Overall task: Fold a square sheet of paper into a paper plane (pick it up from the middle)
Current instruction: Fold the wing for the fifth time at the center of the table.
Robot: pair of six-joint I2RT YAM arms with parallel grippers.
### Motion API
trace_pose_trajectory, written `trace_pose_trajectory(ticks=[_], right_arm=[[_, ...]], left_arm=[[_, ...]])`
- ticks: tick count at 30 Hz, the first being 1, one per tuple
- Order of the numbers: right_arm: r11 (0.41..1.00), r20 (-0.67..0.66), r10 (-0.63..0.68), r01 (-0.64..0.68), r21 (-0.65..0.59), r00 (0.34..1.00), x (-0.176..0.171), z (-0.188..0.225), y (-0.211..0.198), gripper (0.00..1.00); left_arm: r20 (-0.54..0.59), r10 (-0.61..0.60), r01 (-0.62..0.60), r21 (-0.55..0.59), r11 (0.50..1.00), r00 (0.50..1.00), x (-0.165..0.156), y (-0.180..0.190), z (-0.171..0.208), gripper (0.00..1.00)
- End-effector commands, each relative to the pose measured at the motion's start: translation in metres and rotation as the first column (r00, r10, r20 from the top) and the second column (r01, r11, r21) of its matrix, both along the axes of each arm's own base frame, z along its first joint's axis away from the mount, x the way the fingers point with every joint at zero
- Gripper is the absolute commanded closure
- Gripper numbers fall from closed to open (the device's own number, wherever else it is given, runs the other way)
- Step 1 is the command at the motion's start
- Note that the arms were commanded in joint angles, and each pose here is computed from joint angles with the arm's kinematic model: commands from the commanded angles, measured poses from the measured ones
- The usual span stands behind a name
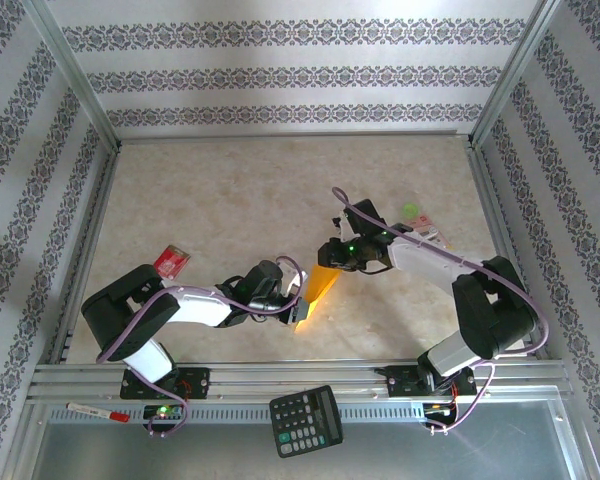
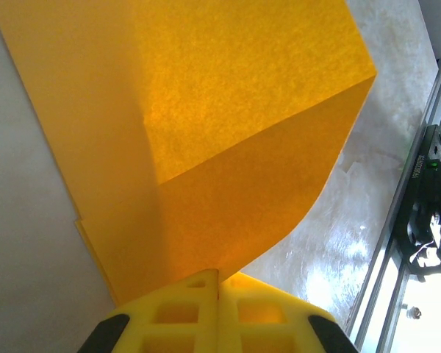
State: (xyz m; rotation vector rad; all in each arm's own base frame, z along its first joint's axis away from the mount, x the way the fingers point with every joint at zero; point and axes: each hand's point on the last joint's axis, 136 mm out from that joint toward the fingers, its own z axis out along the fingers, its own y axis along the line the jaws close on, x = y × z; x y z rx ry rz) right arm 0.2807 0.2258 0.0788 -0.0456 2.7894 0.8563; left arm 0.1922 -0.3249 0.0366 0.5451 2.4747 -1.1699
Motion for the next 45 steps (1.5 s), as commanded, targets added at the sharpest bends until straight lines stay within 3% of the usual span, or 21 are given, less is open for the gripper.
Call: trace_pose_trajectory(ticks=[1, 6, 12, 15, 23, 29, 45], right_arm=[[0.991, 0.008, -0.032, 0.032, -0.129, 0.999, -0.001, 0.006, -0.033, 0.65], [0.987, -0.036, -0.089, 0.084, -0.138, 0.995, 0.005, -0.006, -0.044, 0.57], [0.995, -0.093, -0.084, 0.079, -0.058, 0.992, 0.012, -0.018, -0.024, 0.57], [0.996, -0.113, -0.086, 0.081, -0.047, 0.99, 0.014, -0.025, -0.02, 0.62], [0.99, -0.125, -0.125, 0.115, -0.08, 0.984, 0.017, -0.038, -0.025, 0.89], [0.986, -0.112, -0.131, 0.118, -0.114, 0.985, 0.018, -0.039, -0.032, 1.0], [0.979, -0.14, -0.095, 0.067, -0.193, 0.986, 0.015, -0.049, -0.046, 0.98]], left_arm=[[0.012, -0.007, 0.007, 0.005, 1.0, 1.0, 0.003, 0.003, 0.0, 1.0], [0.016, -0.014, 0.014, 0.012, 1.0, 1.0, 0.002, 0.004, 0.0, 1.0], [0.016, -0.02, 0.02, 0.01, 1.0, 1.0, 0.002, 0.003, 0.0, 1.0], [0.016, -0.024, 0.024, 0.016, 1.0, 1.0, 0.001, 0.004, -0.001, 1.0], [0.025, -0.028, 0.027, 0.028, 0.999, 0.999, 0.0, 0.007, 0.0, 1.0], [0.031, -0.032, 0.031, 0.032, 0.999, 0.999, -0.002, 0.009, 0.001, 1.0], [-0.001, -0.044, 0.044, 0.016, 0.999, 0.999, -0.006, 0.006, -0.001, 1.0]])
